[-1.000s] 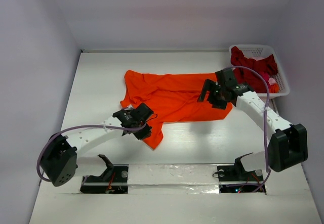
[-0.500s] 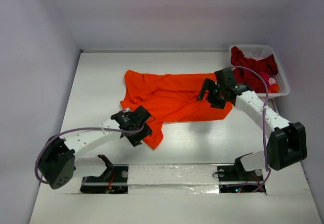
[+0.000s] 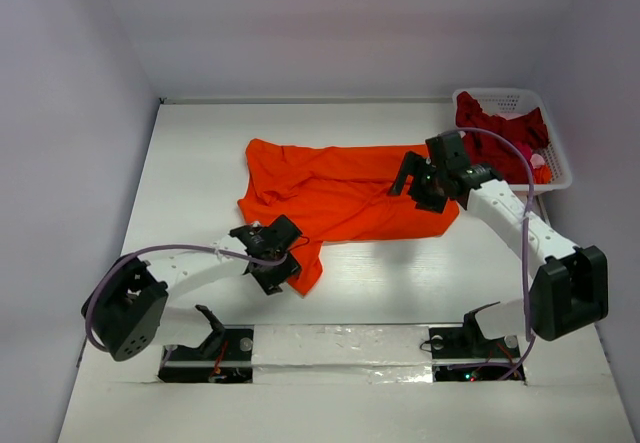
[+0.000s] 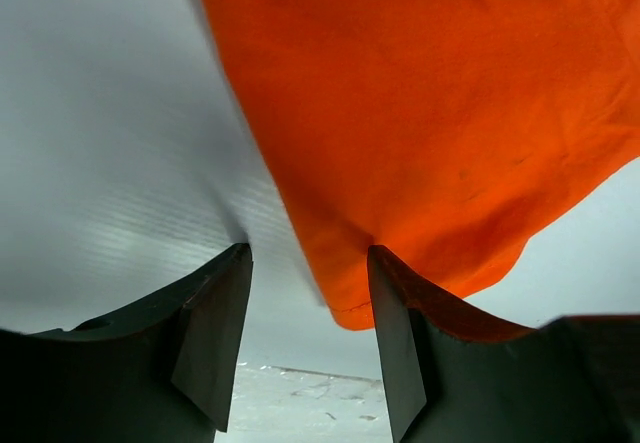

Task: Fold and stack the t-shirts
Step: Grap the side of the flattened tshirt closest away from the robot with both arms

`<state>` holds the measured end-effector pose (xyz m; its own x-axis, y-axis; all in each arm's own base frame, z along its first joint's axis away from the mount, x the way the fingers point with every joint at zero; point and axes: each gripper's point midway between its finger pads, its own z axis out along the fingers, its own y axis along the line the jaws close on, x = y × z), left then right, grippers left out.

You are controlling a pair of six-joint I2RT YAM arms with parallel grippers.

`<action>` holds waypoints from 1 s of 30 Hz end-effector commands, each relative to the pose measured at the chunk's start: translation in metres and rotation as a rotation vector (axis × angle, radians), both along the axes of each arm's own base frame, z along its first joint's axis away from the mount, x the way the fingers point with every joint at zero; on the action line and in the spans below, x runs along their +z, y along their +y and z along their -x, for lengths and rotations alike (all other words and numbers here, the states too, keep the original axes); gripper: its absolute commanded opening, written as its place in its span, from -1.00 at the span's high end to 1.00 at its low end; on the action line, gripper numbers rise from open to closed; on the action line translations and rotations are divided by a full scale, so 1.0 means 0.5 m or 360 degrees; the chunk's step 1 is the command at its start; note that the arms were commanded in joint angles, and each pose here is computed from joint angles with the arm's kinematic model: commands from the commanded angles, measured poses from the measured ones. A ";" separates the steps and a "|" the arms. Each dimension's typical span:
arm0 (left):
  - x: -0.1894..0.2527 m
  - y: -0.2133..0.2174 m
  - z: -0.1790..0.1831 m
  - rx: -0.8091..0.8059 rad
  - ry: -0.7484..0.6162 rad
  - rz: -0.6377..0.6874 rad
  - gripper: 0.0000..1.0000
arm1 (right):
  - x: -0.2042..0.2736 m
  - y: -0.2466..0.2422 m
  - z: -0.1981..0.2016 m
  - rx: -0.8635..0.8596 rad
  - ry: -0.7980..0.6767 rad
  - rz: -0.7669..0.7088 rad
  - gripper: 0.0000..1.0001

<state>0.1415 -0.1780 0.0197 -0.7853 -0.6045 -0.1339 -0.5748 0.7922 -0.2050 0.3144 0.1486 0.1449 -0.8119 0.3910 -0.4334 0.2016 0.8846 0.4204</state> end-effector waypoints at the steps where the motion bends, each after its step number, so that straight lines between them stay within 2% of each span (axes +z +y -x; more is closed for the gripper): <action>1: -0.012 -0.008 -0.016 -0.0006 -0.0041 0.0014 0.07 | 0.061 0.015 -0.024 0.0003 -0.0150 -0.0072 -0.74; 7: -0.033 -0.015 -0.021 -0.0008 -0.0019 0.0002 0.15 | 0.074 0.016 -0.024 0.0015 -0.0179 -0.0078 -0.75; 10: -0.035 -0.019 -0.025 -0.0019 -0.0028 0.0004 0.26 | 0.075 0.017 -0.025 0.0018 -0.0178 -0.0081 -0.75; 13: -0.038 -0.017 -0.022 -0.0030 -0.0008 -0.0012 0.56 | 0.080 0.019 -0.026 0.0022 -0.0184 -0.0087 -0.75; 14: -0.038 -0.015 -0.020 -0.0028 -0.0005 -0.0015 0.75 | 0.081 0.019 -0.026 0.0018 -0.0182 -0.0090 -0.74; 17: -0.032 -0.014 -0.019 -0.0020 -0.0013 -0.0008 0.99 | 0.084 0.016 -0.026 0.0012 -0.0188 -0.0081 -0.75; 23: 0.000 -0.014 -0.030 -0.0007 -0.0051 -0.0014 1.00 | 0.063 0.016 -0.024 -0.0028 -0.0143 -0.0090 -0.72; 30: 0.071 -0.017 -0.059 0.0019 -0.0152 0.0029 1.00 | -0.052 0.018 -0.004 -0.0213 0.0071 -0.0163 -0.67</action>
<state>0.1620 -0.1937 0.0328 -0.7832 -0.6025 -0.1538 -0.5573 0.7898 -0.2563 0.3145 0.1532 0.1351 -0.7882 0.4757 -0.3904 0.2743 0.8395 0.4691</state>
